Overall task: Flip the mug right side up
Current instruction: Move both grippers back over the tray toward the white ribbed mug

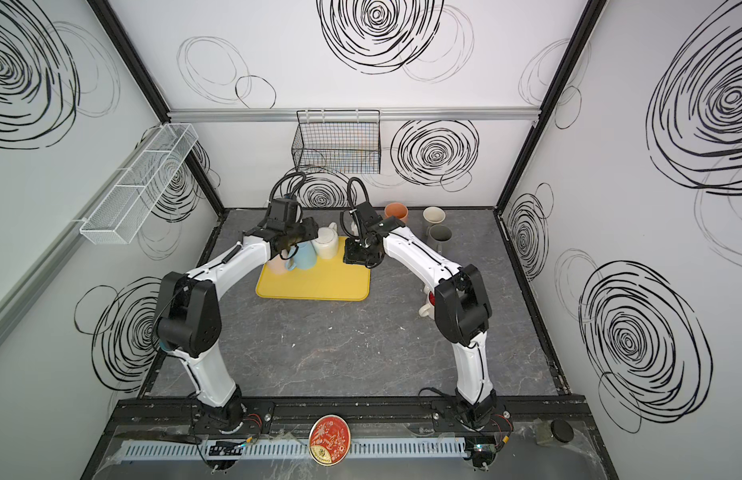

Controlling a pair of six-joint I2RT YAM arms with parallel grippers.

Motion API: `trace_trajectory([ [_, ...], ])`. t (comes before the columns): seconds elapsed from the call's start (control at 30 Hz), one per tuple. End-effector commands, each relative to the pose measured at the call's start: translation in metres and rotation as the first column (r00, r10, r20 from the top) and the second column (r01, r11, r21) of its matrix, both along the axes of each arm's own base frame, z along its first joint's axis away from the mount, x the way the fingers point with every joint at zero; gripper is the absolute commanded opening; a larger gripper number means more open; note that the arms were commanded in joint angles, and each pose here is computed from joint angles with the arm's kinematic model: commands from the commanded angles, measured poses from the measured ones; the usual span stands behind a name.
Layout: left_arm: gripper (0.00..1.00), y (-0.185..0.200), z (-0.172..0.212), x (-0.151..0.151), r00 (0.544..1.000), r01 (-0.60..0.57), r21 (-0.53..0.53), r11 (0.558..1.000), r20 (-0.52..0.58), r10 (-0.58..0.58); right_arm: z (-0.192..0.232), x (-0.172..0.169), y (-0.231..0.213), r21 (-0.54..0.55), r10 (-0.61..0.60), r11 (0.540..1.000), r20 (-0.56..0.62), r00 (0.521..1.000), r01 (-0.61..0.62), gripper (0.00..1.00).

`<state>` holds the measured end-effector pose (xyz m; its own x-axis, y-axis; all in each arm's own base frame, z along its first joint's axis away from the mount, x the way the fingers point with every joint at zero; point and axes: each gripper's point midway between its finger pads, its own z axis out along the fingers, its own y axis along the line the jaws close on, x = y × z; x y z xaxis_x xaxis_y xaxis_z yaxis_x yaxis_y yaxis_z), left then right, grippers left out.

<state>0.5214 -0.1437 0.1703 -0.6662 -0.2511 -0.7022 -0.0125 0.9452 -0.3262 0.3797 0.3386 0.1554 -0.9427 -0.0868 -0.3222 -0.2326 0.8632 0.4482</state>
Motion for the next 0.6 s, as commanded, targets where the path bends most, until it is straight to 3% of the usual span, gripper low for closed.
trace_trajectory([
  [0.0,0.56,-0.006,-0.009,0.011,0.999,0.031,0.027,0.999,-0.032,-0.03,0.002,-0.007,-0.011,-0.01,-0.032,0.999,-0.017,0.999,0.032,0.44],
  [0.23,0.59,-0.015,-0.03,0.038,0.997,0.036,0.036,0.999,-0.076,-0.033,-0.008,-0.008,-0.04,-0.001,-0.13,0.991,-0.031,0.991,0.13,0.45],
  [0.57,0.59,-0.019,-0.068,0.052,0.991,0.047,0.042,0.998,-0.128,-0.041,-0.017,0.018,-0.053,0.015,-0.197,0.98,-0.057,0.979,0.198,0.45],
])
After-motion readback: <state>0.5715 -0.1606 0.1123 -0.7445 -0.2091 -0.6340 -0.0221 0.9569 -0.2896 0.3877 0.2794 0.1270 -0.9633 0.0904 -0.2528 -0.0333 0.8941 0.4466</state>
